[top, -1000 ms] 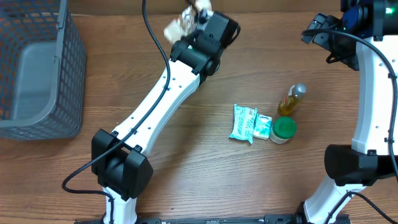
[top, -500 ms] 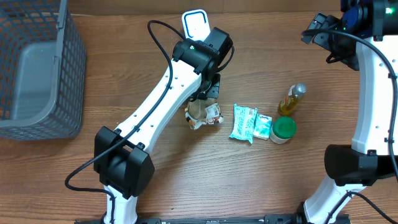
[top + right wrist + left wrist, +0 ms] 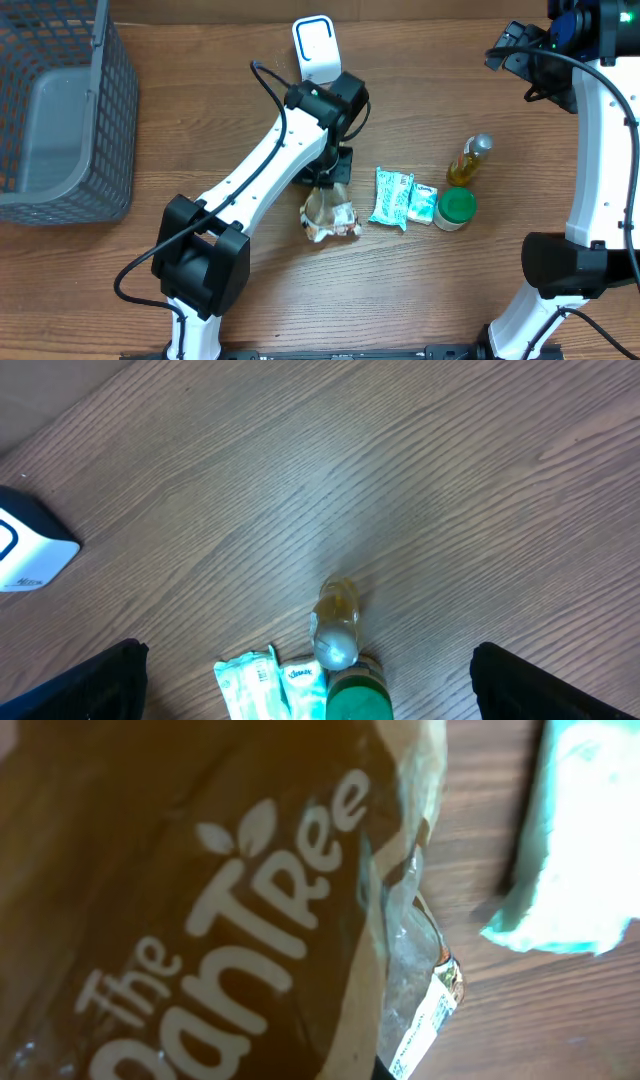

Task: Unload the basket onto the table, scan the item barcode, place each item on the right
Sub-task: 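Carry the Pantree bag right and lower it beside the teal package, then open the left gripper and withdraw it leftward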

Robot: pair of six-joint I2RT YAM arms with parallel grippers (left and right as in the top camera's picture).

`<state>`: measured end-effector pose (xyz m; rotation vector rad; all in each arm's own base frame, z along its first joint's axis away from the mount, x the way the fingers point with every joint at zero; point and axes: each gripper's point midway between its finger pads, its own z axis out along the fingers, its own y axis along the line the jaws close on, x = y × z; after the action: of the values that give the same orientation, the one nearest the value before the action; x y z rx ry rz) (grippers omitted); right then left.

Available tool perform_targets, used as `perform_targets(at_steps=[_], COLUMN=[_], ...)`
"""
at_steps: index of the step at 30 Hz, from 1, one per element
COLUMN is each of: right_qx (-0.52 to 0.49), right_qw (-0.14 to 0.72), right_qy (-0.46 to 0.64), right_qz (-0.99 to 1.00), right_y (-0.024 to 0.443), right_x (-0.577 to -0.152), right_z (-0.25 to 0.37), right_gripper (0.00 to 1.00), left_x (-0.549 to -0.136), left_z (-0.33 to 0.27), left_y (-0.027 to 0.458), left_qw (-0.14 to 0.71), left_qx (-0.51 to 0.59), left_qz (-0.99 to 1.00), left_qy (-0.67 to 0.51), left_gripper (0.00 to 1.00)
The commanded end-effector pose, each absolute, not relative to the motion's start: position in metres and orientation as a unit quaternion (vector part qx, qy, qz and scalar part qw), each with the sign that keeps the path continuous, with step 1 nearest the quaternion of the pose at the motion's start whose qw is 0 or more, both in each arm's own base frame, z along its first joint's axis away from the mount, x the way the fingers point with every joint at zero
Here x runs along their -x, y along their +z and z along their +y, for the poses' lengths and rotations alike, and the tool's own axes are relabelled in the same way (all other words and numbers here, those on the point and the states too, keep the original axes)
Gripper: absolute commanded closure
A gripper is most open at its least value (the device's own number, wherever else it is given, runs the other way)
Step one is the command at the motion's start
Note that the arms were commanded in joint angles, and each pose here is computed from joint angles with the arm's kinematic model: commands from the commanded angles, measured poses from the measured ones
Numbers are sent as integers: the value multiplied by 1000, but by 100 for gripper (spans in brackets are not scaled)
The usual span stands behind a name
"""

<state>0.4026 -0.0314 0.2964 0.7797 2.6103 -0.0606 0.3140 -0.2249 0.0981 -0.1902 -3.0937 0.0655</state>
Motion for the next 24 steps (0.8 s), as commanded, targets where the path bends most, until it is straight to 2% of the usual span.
perform_targets(at_steps=[1,5,7,8,9,11,18,24], right_qx=[-281,-281,-281,-281,-281,-281,-281,-281], right_qw=[223,222,222,222,222,222,222,222], right_qy=[-19,-19,-19,-19,-19,-19,-19,-19], right_qz=[933,933,933,933,933,933,933,933], right_y=[307,307,307,307,307,307,307,307], right_x=[-400,-400,-400,-400,-400,-400,-400,-400], right_z=[-34,-34,-34,-34,-34,-34,-34,-34], right_gripper=[0,0,0,0,0,0,0,0], left_x=[-299,-296,-297,-298,-300,-301,-321,-353], left_z=[-229,-231,-232,-233,-234,-234,-219,-190], left_y=[83,77,77,77,76,76,79,103], left_qw=[54,61,59,57,54,50,29,-5], left_qx=[56,56,56,56,56,57,34,-8], left_qz=[-996,-996,-996,-996,-996,-996,-998,-998], left_qy=[31,38,41,42,44,45,39,59], left_gripper=[92,85,71,56,27,2,0,0])
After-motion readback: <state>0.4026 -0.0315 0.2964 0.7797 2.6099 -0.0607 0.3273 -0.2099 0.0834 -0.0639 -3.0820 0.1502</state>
